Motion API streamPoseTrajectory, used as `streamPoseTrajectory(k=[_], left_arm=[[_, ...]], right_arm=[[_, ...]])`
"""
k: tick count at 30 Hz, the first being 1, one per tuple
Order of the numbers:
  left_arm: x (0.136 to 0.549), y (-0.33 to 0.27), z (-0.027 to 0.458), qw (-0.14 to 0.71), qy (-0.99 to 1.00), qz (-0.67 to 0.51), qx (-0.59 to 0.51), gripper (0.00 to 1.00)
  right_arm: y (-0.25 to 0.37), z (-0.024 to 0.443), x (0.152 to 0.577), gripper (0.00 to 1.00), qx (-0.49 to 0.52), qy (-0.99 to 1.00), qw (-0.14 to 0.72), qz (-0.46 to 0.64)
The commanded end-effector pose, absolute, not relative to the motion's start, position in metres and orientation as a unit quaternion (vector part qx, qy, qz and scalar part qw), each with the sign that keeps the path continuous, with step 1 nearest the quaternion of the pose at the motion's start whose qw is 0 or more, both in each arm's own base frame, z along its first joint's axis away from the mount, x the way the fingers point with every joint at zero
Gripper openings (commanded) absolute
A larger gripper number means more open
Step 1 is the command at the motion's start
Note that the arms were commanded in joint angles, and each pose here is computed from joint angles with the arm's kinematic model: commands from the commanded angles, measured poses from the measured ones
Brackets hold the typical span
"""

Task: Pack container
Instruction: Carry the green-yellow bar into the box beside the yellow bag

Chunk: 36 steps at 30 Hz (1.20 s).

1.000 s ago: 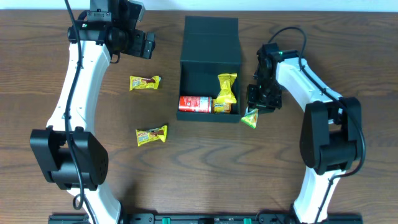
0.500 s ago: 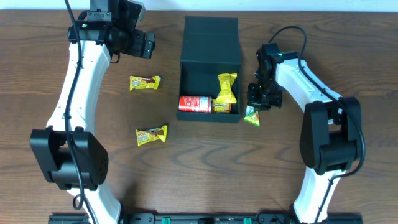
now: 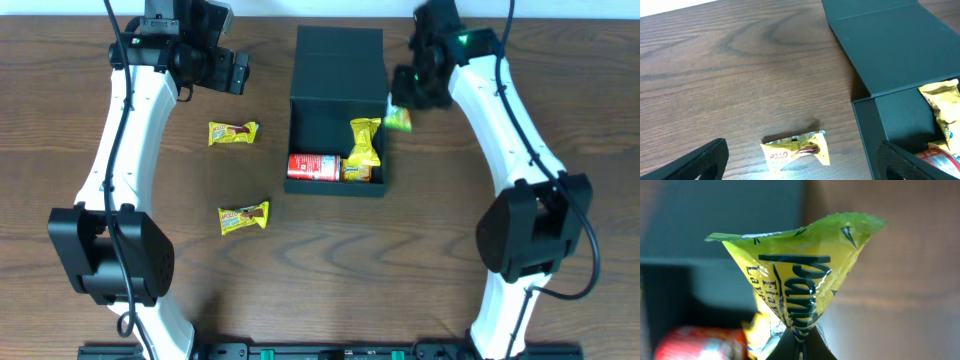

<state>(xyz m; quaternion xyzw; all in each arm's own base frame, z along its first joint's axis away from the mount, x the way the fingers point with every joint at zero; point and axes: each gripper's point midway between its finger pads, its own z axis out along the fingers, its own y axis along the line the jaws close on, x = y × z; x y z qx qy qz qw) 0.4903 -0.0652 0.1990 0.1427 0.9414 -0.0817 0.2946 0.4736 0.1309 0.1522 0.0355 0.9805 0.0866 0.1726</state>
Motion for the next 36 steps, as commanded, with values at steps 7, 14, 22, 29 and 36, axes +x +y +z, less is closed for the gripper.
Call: streamPoseTrajectory(k=[7, 14, 22, 29, 36], left_arm=[[0.491, -0.063, 0.204, 0.300, 0.939, -0.077, 0.148, 0.95], [0.490, -0.063, 0.204, 0.300, 0.939, -0.077, 0.148, 0.95], [0.490, -0.063, 0.204, 0.299, 0.939, -0.077, 0.148, 0.95], [0.490, -0.063, 0.204, 0.298, 0.940, -0.077, 0.148, 0.95], [0.490, -0.063, 0.204, 0.298, 0.940, -0.077, 0.148, 0.95]], right_arm=[[0.216, 0.147, 0.470, 0.02, -0.050, 0.974, 0.194, 0.104], [0.226, 0.107, 0.449, 0.01, -0.051, 0.987, 0.129, 0.085], [0.237, 0.063, 0.431, 0.02, -0.041, 0.992, 0.049, 0.109], [0.222, 0.046, 0.426, 0.01, -0.018, 0.997, 0.029, 0.067], [0.208, 0.044, 0.422, 0.02, -0.004, 0.999, 0.025, 0.030]])
